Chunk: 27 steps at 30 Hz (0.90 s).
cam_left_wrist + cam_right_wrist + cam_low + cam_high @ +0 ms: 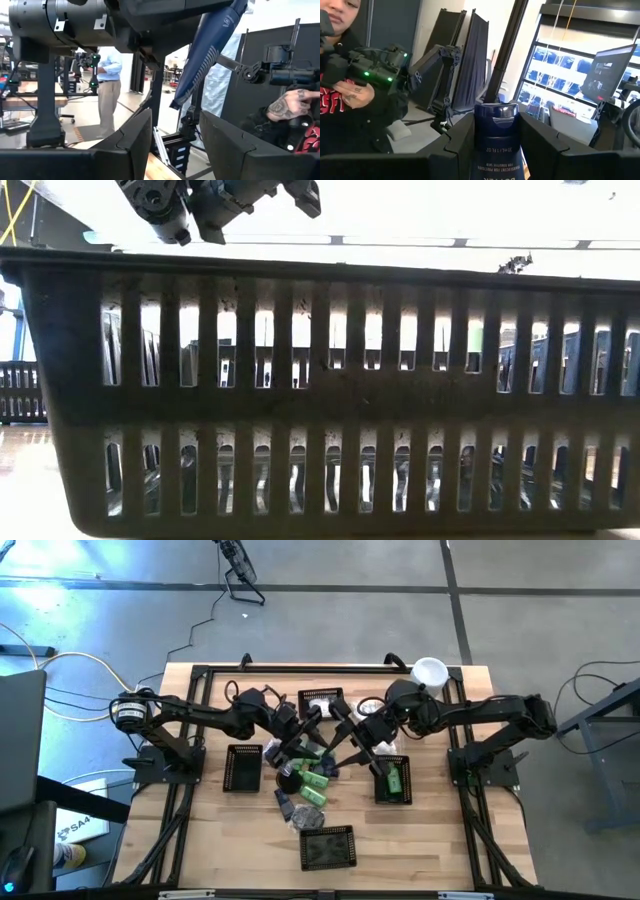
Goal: Pick & Place Travel size toiletries
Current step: Put the blue bottle into the middle left black bin
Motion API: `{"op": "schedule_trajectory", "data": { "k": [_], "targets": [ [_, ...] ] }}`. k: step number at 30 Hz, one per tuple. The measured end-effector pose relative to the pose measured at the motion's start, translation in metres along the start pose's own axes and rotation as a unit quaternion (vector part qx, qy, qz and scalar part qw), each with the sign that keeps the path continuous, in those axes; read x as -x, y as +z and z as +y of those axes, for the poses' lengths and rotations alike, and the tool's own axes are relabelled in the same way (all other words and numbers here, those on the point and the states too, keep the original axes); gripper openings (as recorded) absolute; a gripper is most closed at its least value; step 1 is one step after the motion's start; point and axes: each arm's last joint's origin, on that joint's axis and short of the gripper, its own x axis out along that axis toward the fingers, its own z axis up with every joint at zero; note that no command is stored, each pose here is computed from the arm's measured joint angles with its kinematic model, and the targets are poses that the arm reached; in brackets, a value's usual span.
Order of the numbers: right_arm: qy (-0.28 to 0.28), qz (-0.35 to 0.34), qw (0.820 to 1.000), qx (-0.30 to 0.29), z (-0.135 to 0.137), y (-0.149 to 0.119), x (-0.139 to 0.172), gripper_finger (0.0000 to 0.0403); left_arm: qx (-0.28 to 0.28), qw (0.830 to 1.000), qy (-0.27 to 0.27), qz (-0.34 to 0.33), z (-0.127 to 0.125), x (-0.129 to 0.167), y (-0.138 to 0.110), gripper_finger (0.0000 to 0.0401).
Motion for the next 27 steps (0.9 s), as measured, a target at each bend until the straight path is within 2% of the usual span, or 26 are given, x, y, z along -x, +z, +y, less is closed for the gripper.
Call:
{"op": "schedule_trajectory", "data": {
  "k": [6, 12, 18, 27],
  "targets": [
    [-0.003, 0.007, 1.000, -0.002, -0.004, -0.008, -0.001, 0.0133, 0.001, 1.000, -0.010, 0.004, 0.000, 0.000, 0.000, 0.0161],
    [0.018, 0.004, 1.000, 0.005, -0.005, -0.015, -0.004, 0.0133, 0.007, 1.000, -0.010, 0.011, 0.000, 0.000, -0.002, 0.0161],
    [0.022, 0.000, 1.000, 0.014, -0.008, -0.013, -0.001, 0.0133, 0.015, 0.999, -0.030, 0.021, -0.001, 0.000, -0.003, 0.0161],
    [0.021, -0.004, 0.998, 0.065, -0.010, -0.013, 0.001, 0.0133, 0.045, 0.999, -0.015, 0.015, 0.000, 0.000, -0.002, 0.0161]
  ]
}}
